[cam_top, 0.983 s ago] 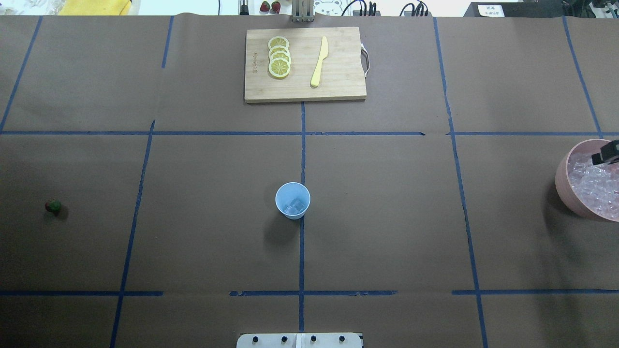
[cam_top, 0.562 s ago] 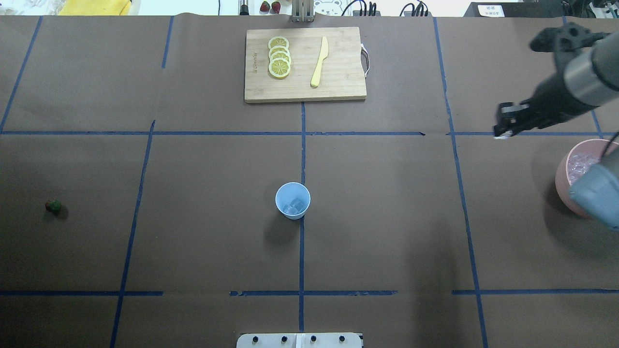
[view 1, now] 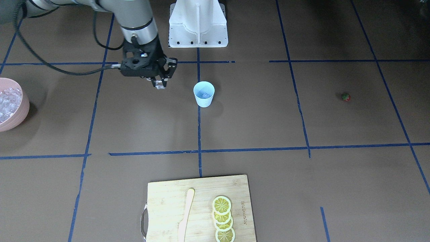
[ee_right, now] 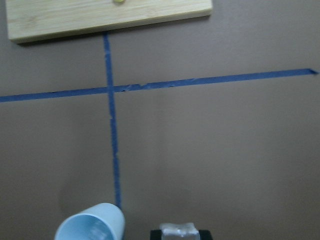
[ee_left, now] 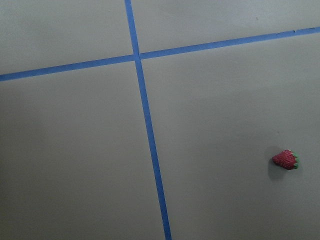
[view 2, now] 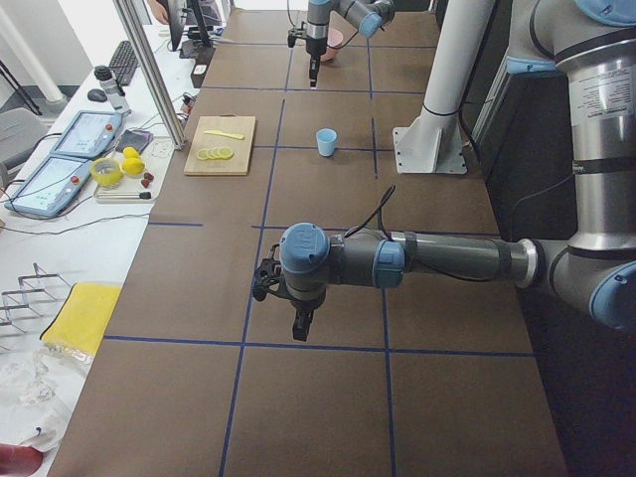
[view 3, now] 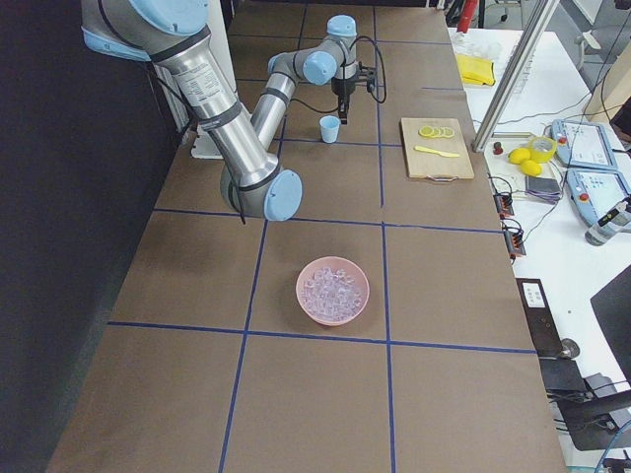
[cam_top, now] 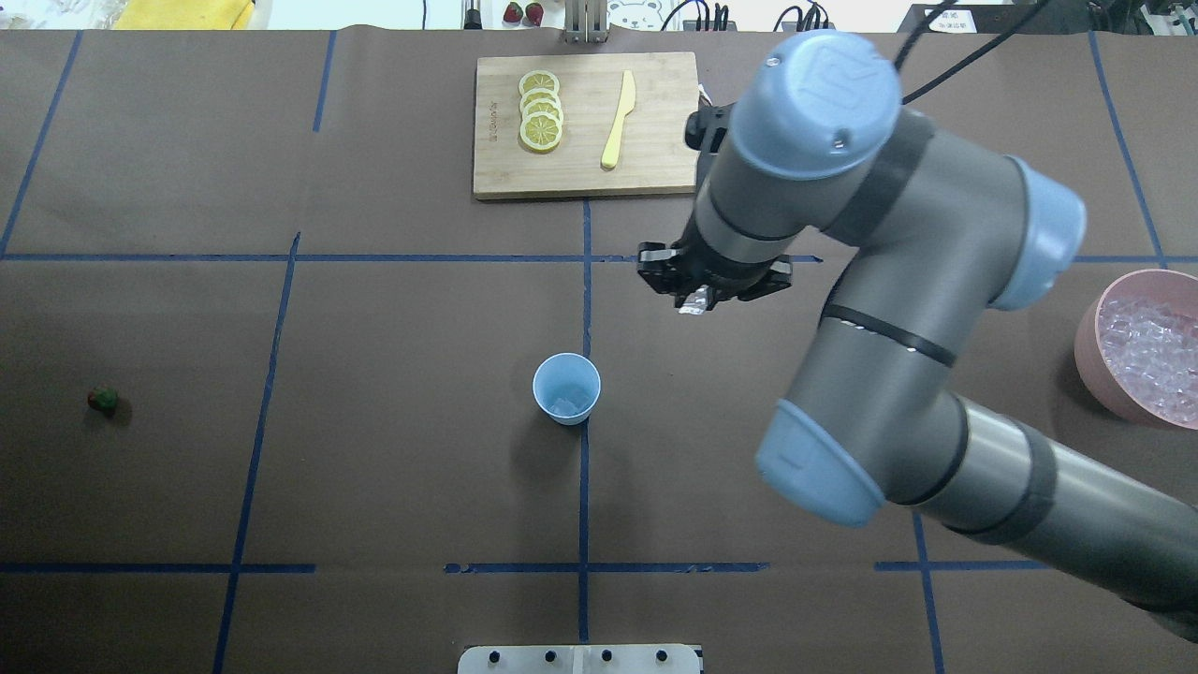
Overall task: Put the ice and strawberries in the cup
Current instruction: 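Carry the held ice cube over the pale blue cup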
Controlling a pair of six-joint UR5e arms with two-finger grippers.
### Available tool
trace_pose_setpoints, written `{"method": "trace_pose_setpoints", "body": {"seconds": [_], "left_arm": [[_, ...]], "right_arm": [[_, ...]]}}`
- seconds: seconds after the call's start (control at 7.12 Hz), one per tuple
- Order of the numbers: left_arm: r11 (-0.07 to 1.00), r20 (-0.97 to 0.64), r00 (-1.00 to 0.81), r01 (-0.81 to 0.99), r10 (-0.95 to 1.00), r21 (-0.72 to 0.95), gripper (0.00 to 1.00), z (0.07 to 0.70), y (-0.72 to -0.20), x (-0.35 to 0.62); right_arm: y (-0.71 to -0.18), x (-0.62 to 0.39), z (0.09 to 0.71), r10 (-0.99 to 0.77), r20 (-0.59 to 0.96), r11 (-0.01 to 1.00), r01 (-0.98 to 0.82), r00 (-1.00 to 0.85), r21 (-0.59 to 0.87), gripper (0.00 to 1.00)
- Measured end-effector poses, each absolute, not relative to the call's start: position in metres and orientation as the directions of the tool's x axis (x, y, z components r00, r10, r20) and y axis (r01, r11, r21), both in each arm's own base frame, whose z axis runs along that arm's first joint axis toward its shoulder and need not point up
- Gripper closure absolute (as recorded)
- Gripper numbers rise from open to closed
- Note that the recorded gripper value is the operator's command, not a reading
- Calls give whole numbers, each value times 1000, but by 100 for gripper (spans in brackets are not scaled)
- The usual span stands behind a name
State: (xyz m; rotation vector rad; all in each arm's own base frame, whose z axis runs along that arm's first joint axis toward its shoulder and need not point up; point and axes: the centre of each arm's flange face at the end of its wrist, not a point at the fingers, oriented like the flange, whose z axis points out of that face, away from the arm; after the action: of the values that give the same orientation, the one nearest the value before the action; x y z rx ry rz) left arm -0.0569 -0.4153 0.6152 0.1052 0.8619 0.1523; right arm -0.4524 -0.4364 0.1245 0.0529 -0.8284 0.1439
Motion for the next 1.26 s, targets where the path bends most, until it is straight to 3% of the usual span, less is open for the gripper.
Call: {"method": "trace_pose_setpoints", "body": {"seconds": [0.28, 0.7, 0.84, 0.98, 1.12, 1.26], "left_arm": [[984, -747, 641, -91, 176, 153, 0, 615, -415, -57], [984, -747, 641, -91, 176, 154, 0, 615, -415, -57], [984, -747, 641, -91, 176, 154, 0, 615, -415, -57], [984, -747, 641, -91, 176, 154, 0, 615, -415, -57], [984, -747, 641, -91, 176, 154, 0, 615, -415, -57], [984, -747, 641, -91, 176, 154, 0, 615, -416, -57]], "right_arm": [[-429, -521, 78, 168, 718, 980, -195, 675, -46, 100], [-402, -574, 77, 163, 681, 980, -197, 714, -27, 96], [-397, -582, 82, 158, 670, 981, -193, 725, -23, 66], [-394, -586, 87, 156, 663, 981, -191, 732, -21, 19], [-394, -587, 92, 154, 657, 982, -188, 738, -19, 10], [-393, -588, 96, 149, 653, 983, -184, 743, -16, 10]]}}
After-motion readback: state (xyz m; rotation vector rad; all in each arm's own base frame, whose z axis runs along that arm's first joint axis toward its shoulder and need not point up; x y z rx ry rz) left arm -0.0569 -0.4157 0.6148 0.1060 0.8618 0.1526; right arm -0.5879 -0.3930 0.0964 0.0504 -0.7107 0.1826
